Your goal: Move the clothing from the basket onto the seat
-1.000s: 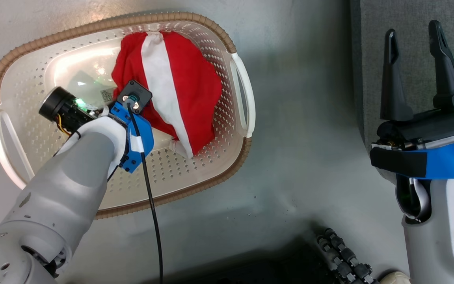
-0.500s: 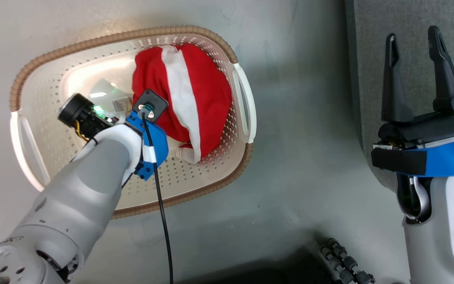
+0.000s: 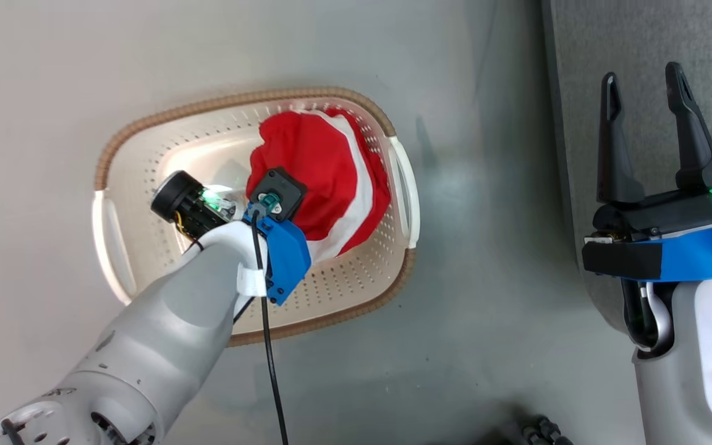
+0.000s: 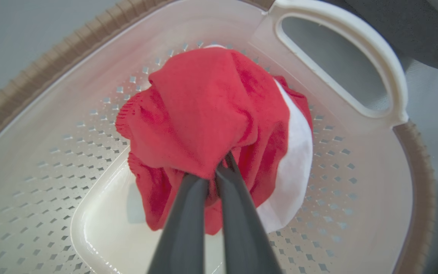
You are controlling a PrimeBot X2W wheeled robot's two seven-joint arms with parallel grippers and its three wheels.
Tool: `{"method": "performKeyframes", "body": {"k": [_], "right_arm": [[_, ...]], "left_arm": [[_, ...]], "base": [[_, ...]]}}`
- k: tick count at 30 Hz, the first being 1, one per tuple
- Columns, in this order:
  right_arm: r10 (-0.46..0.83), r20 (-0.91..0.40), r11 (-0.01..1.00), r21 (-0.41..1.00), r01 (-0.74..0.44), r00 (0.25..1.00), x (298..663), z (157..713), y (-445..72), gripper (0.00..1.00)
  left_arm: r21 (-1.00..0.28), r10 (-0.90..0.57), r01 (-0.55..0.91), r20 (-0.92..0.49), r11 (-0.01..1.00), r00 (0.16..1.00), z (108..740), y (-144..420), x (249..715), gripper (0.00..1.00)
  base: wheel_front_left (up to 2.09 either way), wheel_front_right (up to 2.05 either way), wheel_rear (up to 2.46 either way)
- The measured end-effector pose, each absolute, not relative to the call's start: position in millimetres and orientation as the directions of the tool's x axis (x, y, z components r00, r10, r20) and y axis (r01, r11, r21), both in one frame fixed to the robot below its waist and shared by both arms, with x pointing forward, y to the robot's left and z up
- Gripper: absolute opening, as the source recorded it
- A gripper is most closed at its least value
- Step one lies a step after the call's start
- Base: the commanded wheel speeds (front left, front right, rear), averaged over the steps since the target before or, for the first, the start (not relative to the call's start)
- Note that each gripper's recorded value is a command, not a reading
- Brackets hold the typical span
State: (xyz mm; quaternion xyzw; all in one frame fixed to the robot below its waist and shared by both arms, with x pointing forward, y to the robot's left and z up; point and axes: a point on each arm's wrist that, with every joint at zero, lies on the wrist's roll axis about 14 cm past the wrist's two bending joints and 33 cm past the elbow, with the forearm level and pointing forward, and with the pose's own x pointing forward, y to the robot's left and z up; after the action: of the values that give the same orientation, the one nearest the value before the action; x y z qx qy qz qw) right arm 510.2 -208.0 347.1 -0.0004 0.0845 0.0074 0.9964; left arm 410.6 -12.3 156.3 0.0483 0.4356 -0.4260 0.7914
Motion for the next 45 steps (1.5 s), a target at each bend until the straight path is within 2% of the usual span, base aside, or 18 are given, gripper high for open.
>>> {"method": "performKeyframes", "body": {"k": [11, 16, 28, 34, 45], "right_arm": [[0.035, -0.094, 0.999, 0.013, -0.034, 0.995, 505.6, 390.8, -200.2, 1.00], [0.045, -0.061, 0.999, 0.019, -0.044, 0.997, 499.9, 411.2, -196.3, 1.00], [0.057, 0.011, 0.997, 0.042, -0.057, 0.998, 475.1, 457.2, -187.4, 1.00], [0.057, 0.041, 0.997, 0.048, -0.059, 0.998, 459.7, 475.5, -185.6, 1.00], [0.046, 0.072, 0.997, 0.059, -0.050, 0.996, 432.6, 495.6, -187.5, 1.00]], "left_arm": [[-0.258, -0.679, 0.711, -0.614, 0.654, 0.402, 232.5, -20.8, 433.5, 0.00], [-0.237, -0.705, 0.711, -0.518, 0.662, 0.484, 280.9, -27.4, 451.5, 0.00], [-0.170, -0.692, 0.681, -0.331, 0.713, 0.642, 376.1, -17.4, 459.2, 0.00], [-0.119, -0.678, 0.673, -0.243, 0.730, 0.693, 418.6, -11.4, 458.9, 0.00], [-0.022, -0.686, 0.689, -0.118, 0.724, 0.718, 479.2, -13.2, 447.1, 0.00]], "base": [[0.00, 0.00, 0.00], [0.00, 0.00, 0.00], [0.00, 0.00, 0.00], [0.00, 0.00, 0.00], [0.00, 0.00, 0.00]]}}
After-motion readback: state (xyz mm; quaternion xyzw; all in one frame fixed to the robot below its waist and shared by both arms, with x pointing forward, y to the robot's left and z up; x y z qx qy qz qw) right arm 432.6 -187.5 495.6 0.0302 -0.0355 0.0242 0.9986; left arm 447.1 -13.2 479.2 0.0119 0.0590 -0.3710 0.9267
